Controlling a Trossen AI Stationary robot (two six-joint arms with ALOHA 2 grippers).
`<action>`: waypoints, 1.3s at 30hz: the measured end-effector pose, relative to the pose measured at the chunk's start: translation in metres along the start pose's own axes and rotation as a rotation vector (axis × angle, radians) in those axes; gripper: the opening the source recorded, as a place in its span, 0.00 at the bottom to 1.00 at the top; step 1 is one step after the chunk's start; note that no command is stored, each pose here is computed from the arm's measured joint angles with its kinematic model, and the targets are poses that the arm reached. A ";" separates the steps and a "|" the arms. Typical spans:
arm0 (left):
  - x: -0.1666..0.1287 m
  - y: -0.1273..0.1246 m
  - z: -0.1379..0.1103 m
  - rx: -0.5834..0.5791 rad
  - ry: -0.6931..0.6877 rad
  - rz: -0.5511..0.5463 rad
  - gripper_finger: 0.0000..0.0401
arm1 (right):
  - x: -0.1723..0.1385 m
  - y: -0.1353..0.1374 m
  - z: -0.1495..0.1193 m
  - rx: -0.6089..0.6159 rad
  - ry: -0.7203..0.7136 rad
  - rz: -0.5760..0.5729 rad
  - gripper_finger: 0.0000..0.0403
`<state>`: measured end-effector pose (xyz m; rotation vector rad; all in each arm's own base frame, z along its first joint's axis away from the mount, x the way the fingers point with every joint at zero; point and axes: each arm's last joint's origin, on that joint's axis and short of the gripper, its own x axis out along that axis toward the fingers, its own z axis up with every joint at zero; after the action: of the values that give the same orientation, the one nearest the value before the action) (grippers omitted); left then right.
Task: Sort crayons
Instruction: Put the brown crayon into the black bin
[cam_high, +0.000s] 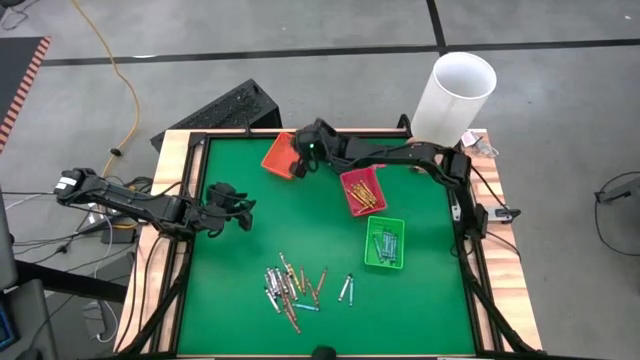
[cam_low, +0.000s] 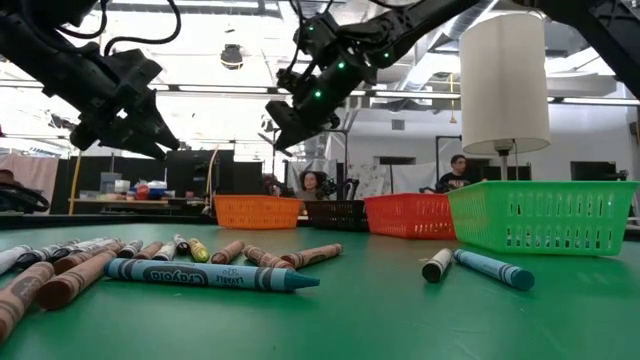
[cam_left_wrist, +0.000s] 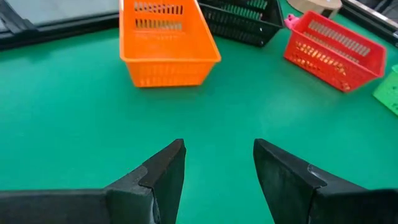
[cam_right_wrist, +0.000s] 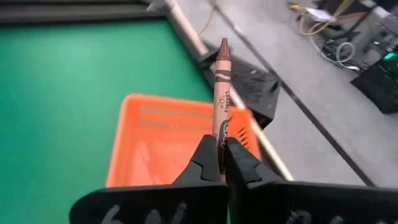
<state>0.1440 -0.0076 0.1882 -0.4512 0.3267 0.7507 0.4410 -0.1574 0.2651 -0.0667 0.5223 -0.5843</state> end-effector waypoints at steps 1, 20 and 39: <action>0.000 0.000 0.000 0.000 -0.005 0.005 0.45 | 0.001 -0.005 0.001 0.021 -0.011 -0.011 0.01; 0.000 0.002 0.002 -0.008 -0.074 0.070 0.45 | 0.007 -0.055 -0.033 0.072 0.297 -0.240 0.01; 0.001 0.003 0.003 -0.013 -0.078 0.081 0.45 | 0.016 -0.048 -0.067 0.106 0.533 -0.182 0.01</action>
<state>0.1428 -0.0036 0.1897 -0.4222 0.2684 0.8471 0.3948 -0.2006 0.2096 0.1481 1.0083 -0.8122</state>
